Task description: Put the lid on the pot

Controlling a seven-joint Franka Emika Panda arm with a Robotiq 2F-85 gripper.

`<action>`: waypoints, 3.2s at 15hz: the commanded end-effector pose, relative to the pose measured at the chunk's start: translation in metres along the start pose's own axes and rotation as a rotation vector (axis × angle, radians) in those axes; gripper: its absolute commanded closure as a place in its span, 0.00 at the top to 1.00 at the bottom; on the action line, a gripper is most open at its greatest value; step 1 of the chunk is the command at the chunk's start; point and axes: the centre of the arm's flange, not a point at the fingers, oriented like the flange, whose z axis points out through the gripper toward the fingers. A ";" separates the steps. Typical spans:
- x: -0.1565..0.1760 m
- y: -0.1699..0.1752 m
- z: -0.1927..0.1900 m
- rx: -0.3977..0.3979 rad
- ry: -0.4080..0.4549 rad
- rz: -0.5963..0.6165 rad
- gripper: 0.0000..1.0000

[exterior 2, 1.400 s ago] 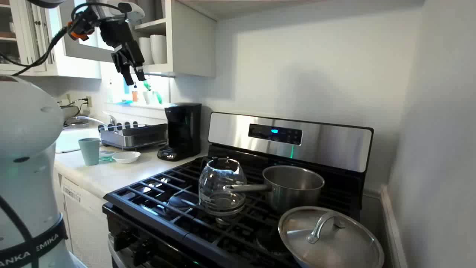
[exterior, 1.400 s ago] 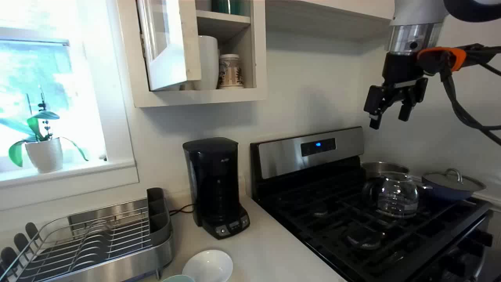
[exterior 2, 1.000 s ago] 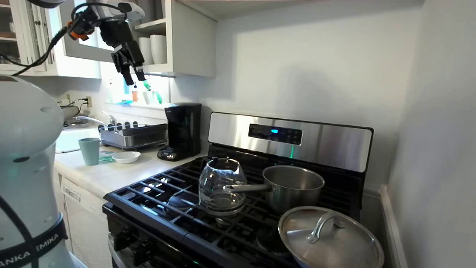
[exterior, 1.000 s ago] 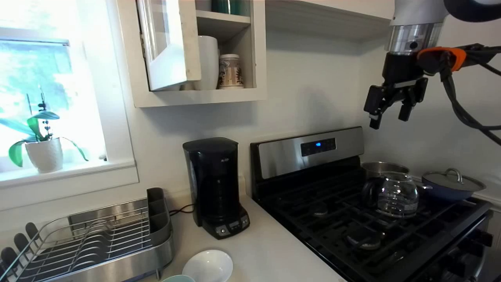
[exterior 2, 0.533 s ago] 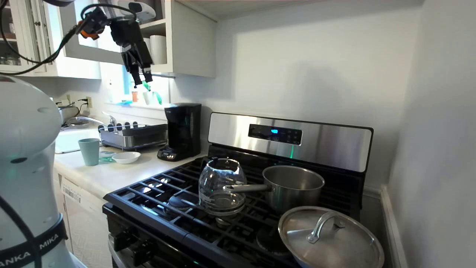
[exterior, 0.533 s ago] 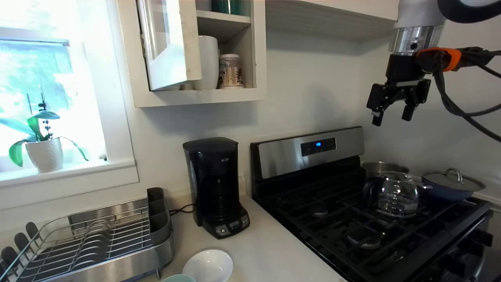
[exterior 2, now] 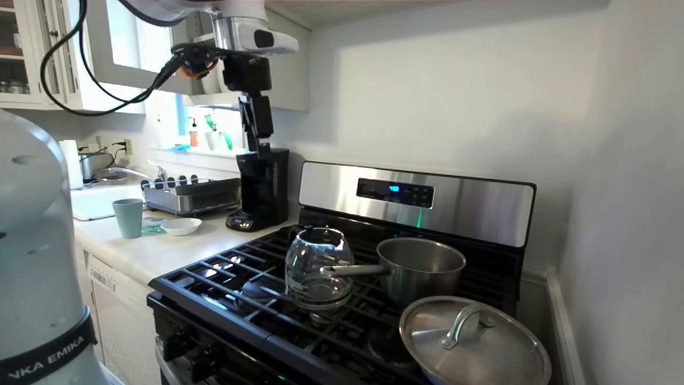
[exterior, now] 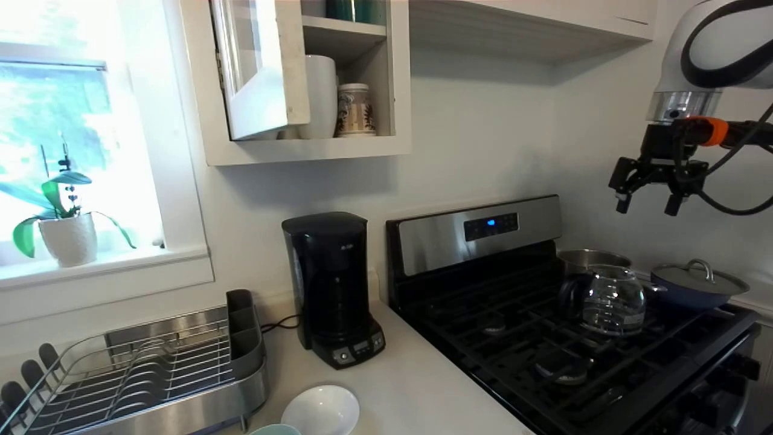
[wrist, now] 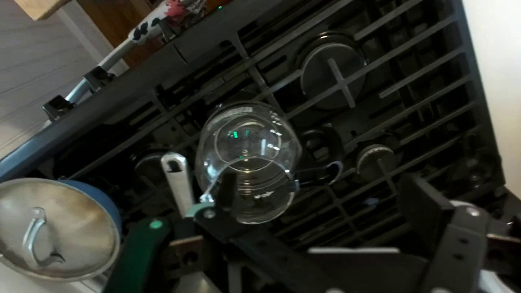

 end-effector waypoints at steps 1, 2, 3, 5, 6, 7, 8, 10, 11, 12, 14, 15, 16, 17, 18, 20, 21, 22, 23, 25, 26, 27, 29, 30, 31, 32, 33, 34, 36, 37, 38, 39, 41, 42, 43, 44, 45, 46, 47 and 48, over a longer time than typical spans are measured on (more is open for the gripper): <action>0.028 0.071 0.017 0.010 0.018 0.044 1.00; 0.036 0.089 0.020 -0.021 0.027 0.045 1.00; 0.045 0.104 0.022 -0.036 0.028 0.050 1.00; 0.059 0.129 0.027 -0.094 0.049 0.113 1.00; 0.070 0.140 0.029 -0.127 0.093 0.147 1.00; 0.081 0.147 0.032 -0.121 0.119 0.212 1.00; 0.051 0.135 0.023 -0.081 0.092 0.143 1.00; 0.063 0.146 0.030 -0.092 0.110 0.183 1.00; 0.066 0.147 0.032 -0.095 0.106 0.190 1.00; 0.069 0.148 0.033 -0.097 0.103 0.193 1.00; 0.070 0.148 0.032 -0.098 0.104 0.195 1.00; 0.070 0.148 0.032 -0.098 0.104 0.195 1.00; 0.070 0.148 0.032 -0.098 0.105 0.195 1.00; 0.078 0.151 0.035 -0.098 0.102 0.196 1.00; 0.086 0.158 0.041 -0.102 0.071 0.175 1.00; 0.104 0.174 0.051 -0.122 0.079 0.136 1.00; 0.112 0.181 0.054 -0.119 0.068 0.122 1.00; 0.120 0.189 0.056 -0.115 0.066 0.114 1.00; 0.128 0.196 0.059 -0.110 0.053 0.108 1.00; 0.140 0.214 0.066 -0.114 0.025 0.092 1.00; 0.146 0.222 0.070 -0.120 0.023 0.092 1.00; 0.151 0.230 0.076 -0.125 0.009 0.091 1.00; 0.160 0.244 0.090 -0.137 -0.020 0.082 1.00; 0.163 0.251 0.098 -0.139 -0.026 0.074 1.00; 0.167 0.256 0.107 -0.150 -0.009 0.081 1.00; 0.170 0.260 0.113 -0.149 -0.013 0.082 1.00; 0.174 0.264 0.120 -0.161 -0.010 0.075 1.00; 0.178 0.268 0.128 -0.160 -0.007 0.065 1.00; 0.183 0.272 0.142 -0.159 -0.004 0.048 1.00; 0.185 0.274 0.151 -0.147 -0.006 0.040 1.00; 0.189 0.276 0.160 -0.137 -0.009 0.038 1.00; 0.190 0.277 0.168 -0.125 -0.014 0.039 1.00; 0.193 0.280 0.182 -0.098 -0.016 0.036 1.00; 0.196 0.283 0.187 -0.097 -0.006 0.037 1.00; 0.199 0.286 0.189 -0.094 0.002 0.043 1.00; 0.200 0.290 0.192 -0.095 0.001 0.047 1.00; 0.202 0.293 0.194 -0.095 -0.003 0.049 1.00; 0.202 0.296 0.194 -0.096 -0.004 0.053 1.00; 0.203 0.298 0.195 -0.095 -0.011 0.055 1.00; 0.204 0.302 0.196 -0.092 -0.021 0.058 1.00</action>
